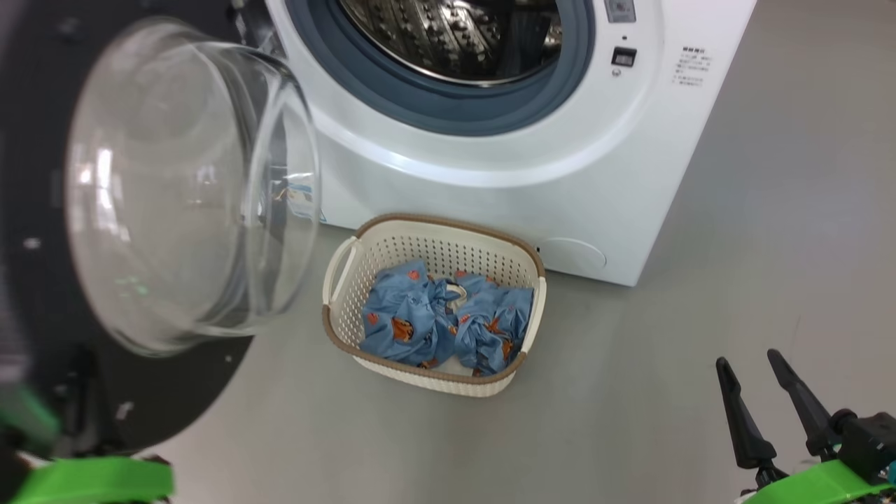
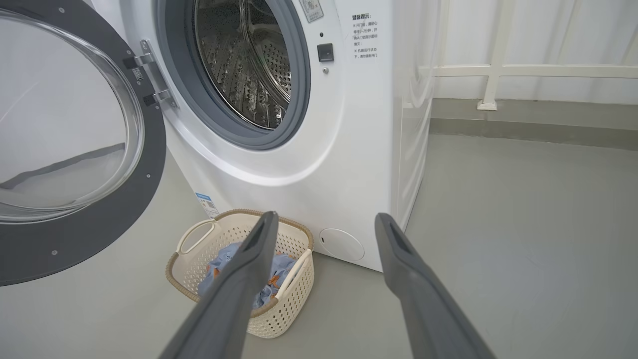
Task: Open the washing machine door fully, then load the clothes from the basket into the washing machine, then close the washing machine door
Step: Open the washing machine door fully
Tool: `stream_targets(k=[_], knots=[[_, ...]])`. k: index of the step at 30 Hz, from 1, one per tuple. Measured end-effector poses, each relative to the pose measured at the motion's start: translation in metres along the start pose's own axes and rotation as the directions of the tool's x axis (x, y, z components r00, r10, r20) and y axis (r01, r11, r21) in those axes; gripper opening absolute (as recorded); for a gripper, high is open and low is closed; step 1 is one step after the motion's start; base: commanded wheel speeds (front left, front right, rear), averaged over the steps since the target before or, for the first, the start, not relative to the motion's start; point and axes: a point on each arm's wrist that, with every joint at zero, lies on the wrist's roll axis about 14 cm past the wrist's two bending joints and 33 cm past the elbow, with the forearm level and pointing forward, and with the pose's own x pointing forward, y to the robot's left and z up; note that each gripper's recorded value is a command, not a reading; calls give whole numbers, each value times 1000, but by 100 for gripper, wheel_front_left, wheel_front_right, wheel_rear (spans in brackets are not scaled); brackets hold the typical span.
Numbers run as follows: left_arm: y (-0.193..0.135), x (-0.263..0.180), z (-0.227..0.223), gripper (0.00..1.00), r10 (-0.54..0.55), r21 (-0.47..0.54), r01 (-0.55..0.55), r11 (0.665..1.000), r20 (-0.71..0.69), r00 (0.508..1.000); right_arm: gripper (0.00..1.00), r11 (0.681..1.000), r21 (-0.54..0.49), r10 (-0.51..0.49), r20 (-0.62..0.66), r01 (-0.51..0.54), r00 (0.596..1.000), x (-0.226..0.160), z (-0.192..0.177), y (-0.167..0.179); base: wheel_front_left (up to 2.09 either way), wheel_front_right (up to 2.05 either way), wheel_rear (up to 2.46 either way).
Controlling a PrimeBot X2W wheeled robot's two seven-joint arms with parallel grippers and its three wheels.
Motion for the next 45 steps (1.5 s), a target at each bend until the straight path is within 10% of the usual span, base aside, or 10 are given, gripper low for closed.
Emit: stream_targets(k=[45], knots=[[128,120,29,0,337,262,-336,905,46,941,100,999,16,-35,-51,36,998,43,-41,-38,0,0,0]])
